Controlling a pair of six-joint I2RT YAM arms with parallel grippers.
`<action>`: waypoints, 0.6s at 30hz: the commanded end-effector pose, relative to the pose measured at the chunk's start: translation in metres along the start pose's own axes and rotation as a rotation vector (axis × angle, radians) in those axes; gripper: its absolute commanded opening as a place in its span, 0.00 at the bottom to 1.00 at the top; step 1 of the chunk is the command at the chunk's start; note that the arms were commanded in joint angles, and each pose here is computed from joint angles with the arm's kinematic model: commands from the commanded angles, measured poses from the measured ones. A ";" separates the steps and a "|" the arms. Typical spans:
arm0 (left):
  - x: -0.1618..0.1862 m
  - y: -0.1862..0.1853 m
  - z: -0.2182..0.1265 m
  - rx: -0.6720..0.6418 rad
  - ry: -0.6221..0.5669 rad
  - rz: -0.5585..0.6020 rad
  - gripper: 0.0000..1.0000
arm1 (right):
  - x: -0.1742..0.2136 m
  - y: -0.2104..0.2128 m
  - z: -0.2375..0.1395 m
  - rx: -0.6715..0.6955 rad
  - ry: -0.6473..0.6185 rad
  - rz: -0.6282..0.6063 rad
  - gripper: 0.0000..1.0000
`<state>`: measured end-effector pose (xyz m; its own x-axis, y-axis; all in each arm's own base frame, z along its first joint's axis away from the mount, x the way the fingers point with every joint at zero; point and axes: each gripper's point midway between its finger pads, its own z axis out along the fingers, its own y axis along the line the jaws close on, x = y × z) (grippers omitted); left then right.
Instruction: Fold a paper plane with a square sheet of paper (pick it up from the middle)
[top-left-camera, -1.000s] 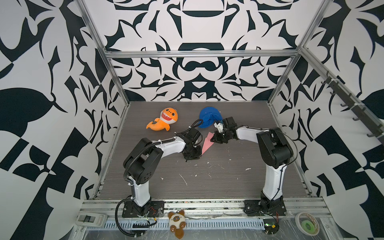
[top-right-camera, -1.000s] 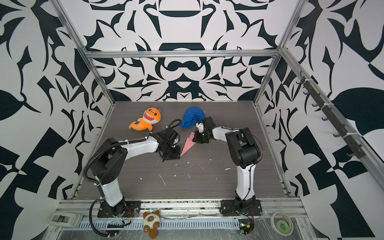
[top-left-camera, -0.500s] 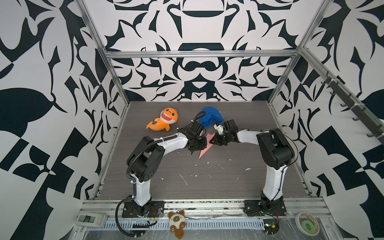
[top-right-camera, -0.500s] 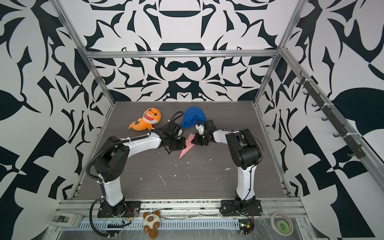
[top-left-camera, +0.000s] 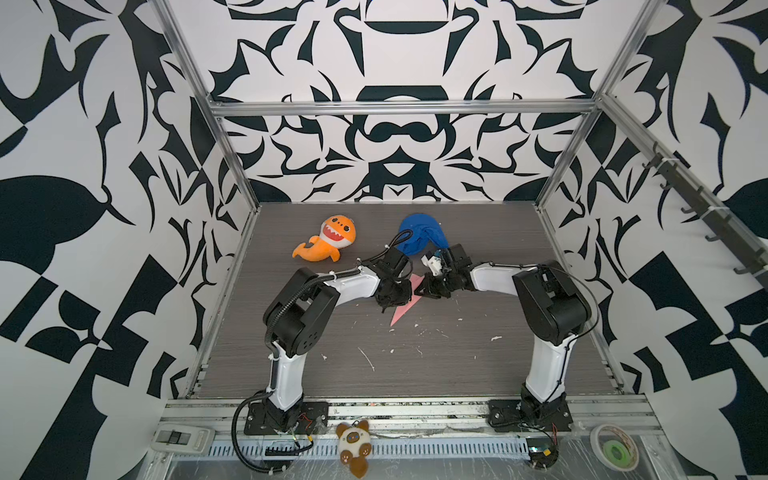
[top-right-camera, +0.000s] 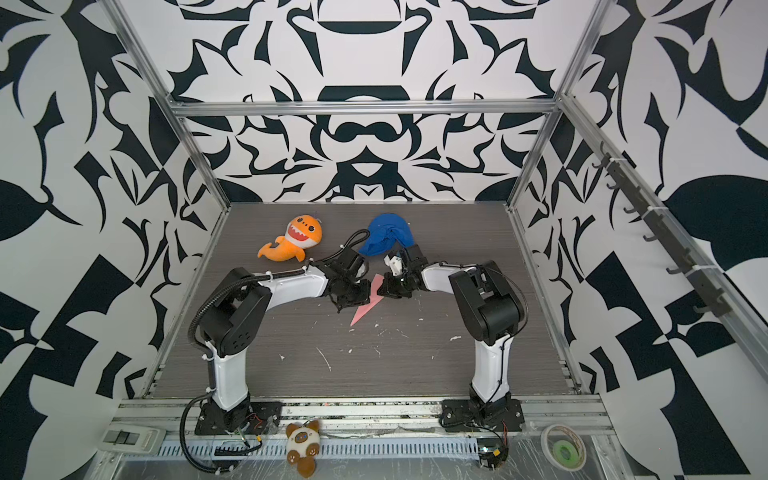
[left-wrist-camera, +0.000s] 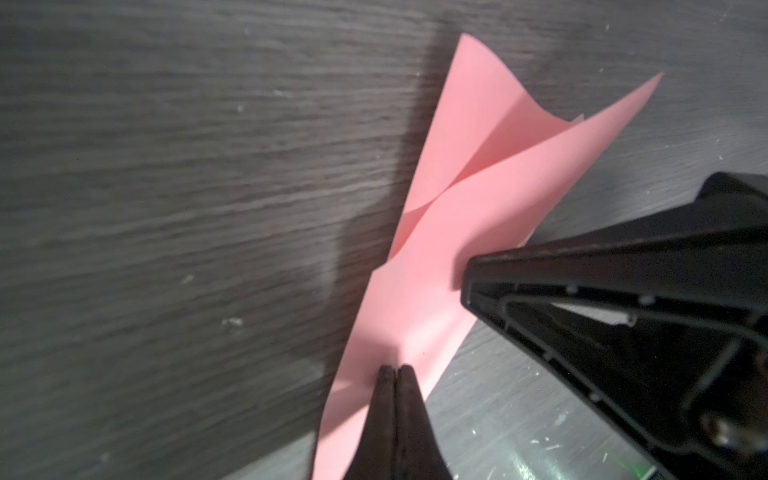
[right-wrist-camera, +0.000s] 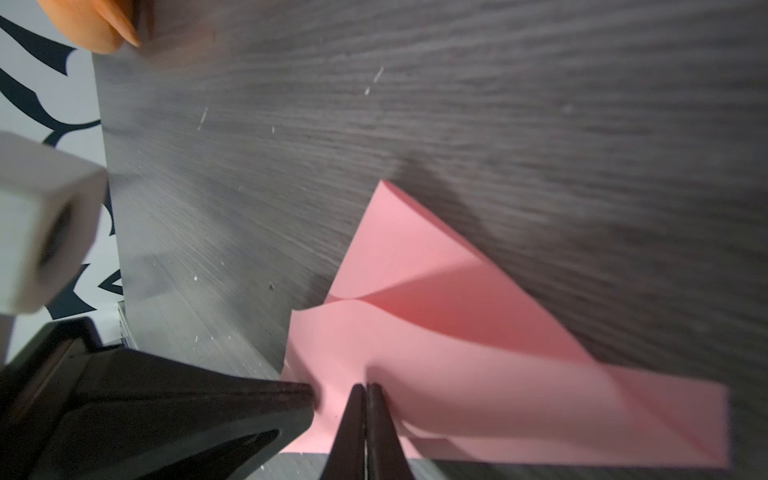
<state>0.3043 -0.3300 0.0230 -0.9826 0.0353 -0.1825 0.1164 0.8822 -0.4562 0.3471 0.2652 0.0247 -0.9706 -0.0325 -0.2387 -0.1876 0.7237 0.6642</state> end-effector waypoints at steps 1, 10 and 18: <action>0.030 0.029 0.013 -0.103 0.093 -0.020 0.00 | -0.010 0.003 -0.003 0.034 -0.030 0.008 0.08; 0.040 0.039 0.016 -0.134 0.117 -0.024 0.00 | -0.025 -0.048 -0.018 0.186 -0.099 0.167 0.05; 0.043 0.040 0.018 -0.136 0.123 -0.024 0.00 | -0.047 -0.099 -0.050 0.350 -0.177 0.291 0.04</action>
<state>0.3036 -0.3298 0.0210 -0.9813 0.0361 -0.1890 0.1198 0.8832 -0.4534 0.3926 0.2051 0.0217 -0.9557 0.2064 -0.2101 0.0424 0.8023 0.5954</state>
